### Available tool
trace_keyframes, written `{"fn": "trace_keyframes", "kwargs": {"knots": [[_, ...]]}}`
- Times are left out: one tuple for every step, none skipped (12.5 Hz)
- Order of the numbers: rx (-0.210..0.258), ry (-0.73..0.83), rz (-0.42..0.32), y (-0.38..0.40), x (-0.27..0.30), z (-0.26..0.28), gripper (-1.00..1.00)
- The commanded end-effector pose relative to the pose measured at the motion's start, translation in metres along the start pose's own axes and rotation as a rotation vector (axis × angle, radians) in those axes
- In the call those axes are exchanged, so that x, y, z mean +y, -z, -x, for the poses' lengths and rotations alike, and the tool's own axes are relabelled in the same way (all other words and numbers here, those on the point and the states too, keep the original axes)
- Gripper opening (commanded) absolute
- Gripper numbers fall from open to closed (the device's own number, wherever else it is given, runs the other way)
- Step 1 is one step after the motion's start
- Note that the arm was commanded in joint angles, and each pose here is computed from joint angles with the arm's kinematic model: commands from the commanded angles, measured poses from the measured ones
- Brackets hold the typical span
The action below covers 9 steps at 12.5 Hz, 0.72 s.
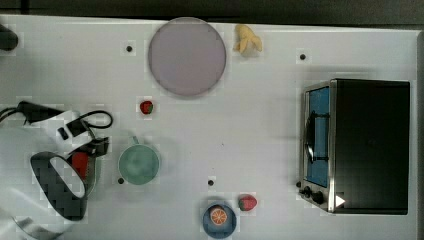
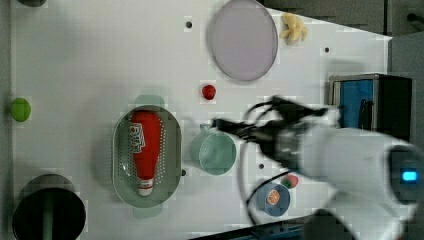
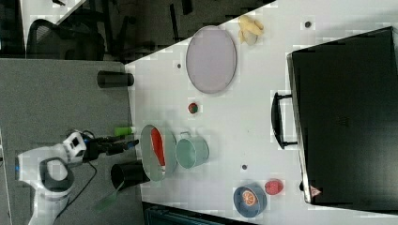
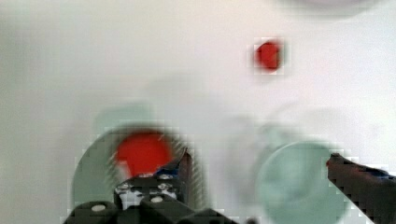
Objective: Pick Ketchup from the table and place it in strainer.
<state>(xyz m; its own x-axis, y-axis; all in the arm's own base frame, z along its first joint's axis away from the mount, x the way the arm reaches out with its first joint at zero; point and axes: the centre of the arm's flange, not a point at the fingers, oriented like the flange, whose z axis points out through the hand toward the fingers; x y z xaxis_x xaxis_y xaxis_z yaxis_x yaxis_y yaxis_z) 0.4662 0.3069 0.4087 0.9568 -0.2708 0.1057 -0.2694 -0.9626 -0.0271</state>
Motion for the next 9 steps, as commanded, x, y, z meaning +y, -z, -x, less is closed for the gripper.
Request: {"fn": "trace_keyframes", "kwargs": {"knots": [[0.058,-0.264,0.083,0.046,0.096,-0.073,1.0],[0.074,-0.318,0.102,0.064,0.124,-0.086,1.0],[0.081,-0.373,0.11,0.08,0.151,-0.097,1.0],[0.066,-0.441,0.094,0.092,0.174,-0.106,1.0],[0.028,-0.516,0.064,0.103,0.196,-0.111,1.0],[-0.018,-0.574,0.031,0.11,0.215,-0.115,1.0],[-0.039,-0.579,0.02,0.119,0.232,-0.12,1.0],[-0.039,-0.54,0.019,0.129,0.248,-0.126,1.0],[-0.036,-0.507,0.006,0.142,0.26,-0.133,1.0]]}}
